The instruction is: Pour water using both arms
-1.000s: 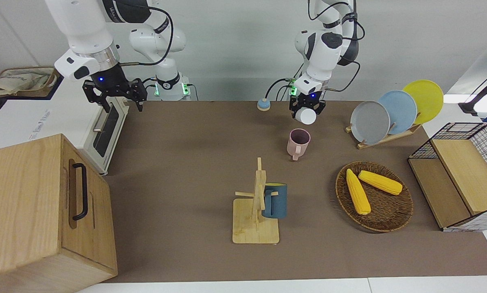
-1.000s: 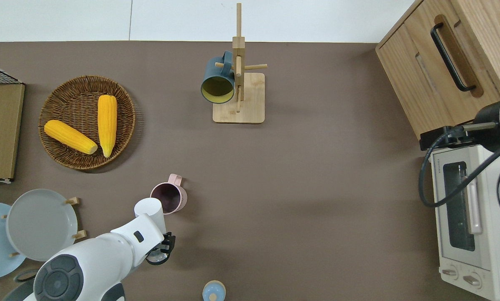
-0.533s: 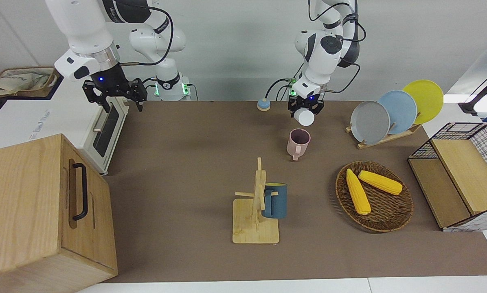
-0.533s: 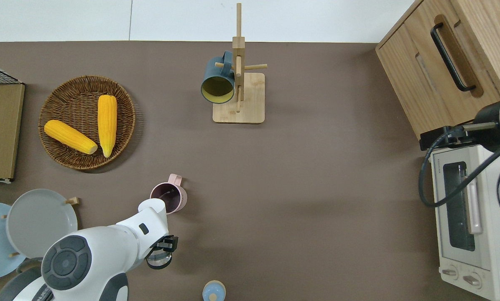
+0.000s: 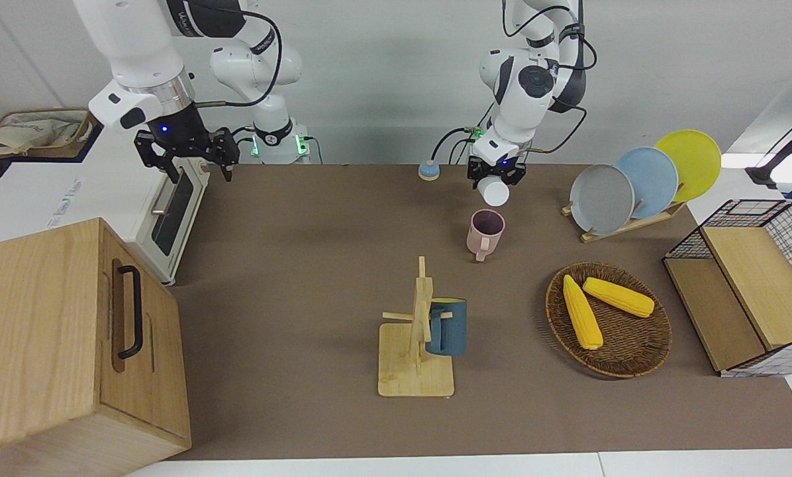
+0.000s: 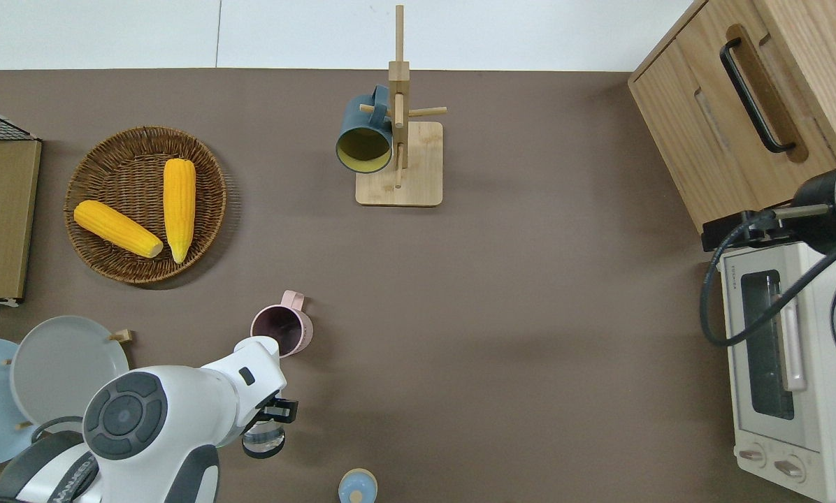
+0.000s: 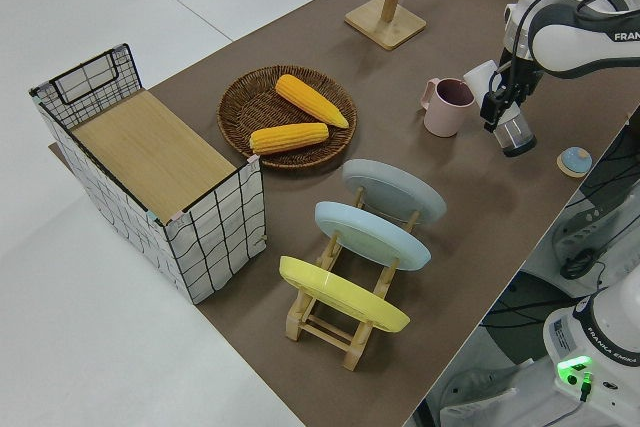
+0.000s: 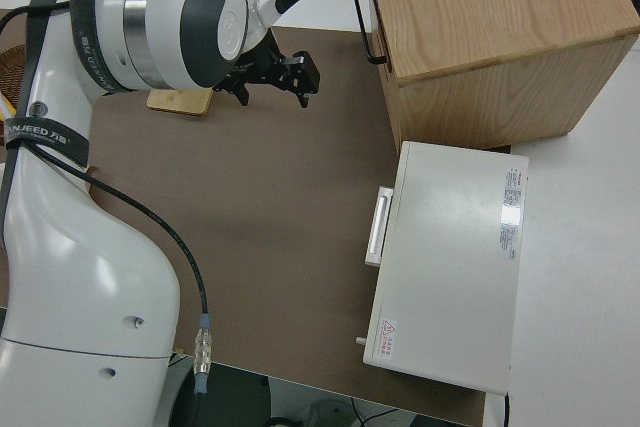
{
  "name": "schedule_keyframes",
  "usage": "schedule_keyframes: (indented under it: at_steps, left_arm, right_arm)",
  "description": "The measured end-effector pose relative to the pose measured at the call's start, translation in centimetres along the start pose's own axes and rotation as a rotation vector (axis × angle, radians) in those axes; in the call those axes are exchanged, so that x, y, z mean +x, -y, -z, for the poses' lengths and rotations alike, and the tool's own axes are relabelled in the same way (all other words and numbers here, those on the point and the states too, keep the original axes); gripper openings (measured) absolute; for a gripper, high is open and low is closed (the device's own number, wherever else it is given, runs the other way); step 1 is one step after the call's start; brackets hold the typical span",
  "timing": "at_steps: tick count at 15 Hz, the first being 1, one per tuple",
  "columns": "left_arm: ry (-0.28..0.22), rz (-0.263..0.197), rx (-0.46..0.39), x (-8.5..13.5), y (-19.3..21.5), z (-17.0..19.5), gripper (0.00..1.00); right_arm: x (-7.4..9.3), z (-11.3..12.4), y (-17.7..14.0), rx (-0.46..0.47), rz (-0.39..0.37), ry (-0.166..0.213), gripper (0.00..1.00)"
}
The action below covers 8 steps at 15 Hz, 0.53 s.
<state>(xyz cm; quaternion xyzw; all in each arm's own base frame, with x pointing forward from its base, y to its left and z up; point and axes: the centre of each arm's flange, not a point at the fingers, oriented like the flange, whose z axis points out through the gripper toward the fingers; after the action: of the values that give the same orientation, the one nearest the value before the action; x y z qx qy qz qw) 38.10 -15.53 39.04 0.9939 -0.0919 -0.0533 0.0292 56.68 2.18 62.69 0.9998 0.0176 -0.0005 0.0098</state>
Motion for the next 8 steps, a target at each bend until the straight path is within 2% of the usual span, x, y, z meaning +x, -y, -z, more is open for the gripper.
schedule_keyframes:
  at_steps: [8]
  left_arm:
    - [0.083, -0.007, 0.017, 0.0, -0.5, 1.9, 0.65]
  right_arm:
    - [0.0, 0.0, 0.0, 0.000, 0.000, 0.000, 0.99]
